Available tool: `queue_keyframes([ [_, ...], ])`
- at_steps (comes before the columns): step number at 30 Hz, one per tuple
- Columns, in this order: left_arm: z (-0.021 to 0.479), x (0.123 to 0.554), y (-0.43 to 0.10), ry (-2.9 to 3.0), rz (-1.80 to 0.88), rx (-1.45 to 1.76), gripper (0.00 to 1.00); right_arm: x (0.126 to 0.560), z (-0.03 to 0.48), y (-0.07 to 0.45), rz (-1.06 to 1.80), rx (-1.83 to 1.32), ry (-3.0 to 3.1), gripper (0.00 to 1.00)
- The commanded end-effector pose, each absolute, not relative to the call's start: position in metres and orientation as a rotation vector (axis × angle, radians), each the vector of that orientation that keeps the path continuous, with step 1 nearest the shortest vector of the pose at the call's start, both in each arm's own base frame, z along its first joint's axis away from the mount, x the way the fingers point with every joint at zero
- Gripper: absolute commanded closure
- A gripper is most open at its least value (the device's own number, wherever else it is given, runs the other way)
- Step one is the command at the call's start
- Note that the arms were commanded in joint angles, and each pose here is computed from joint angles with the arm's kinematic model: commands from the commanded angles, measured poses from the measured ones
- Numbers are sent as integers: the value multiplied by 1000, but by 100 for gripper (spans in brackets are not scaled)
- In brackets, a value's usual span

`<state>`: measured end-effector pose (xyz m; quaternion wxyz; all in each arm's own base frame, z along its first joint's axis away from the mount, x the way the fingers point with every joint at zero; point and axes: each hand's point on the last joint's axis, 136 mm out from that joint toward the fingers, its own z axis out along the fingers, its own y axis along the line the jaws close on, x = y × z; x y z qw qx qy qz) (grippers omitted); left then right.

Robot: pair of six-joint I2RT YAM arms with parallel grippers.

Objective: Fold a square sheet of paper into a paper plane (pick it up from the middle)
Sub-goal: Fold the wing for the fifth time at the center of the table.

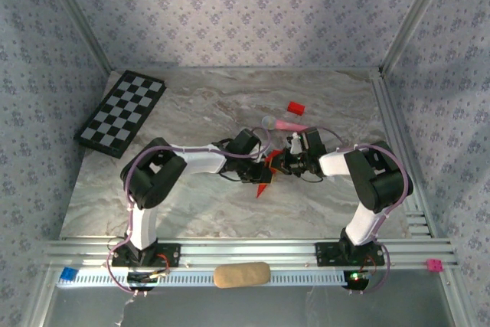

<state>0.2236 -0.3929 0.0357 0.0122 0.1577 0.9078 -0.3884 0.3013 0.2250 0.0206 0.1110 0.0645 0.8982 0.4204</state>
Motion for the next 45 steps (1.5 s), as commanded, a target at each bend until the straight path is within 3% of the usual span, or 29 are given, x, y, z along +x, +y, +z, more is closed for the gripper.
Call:
queue_keyframes([
  [1,22,217,-384,2870,-1156,505,95,289,-17,209,1060,279,2762,90],
  [31,-1,167,-324,3006,-969,513,95,288,-22,204,1028,297,2779,90],
  [45,82,199,-367,2731,-1178,543,94,288,-20,207,1030,293,2777,90],
])
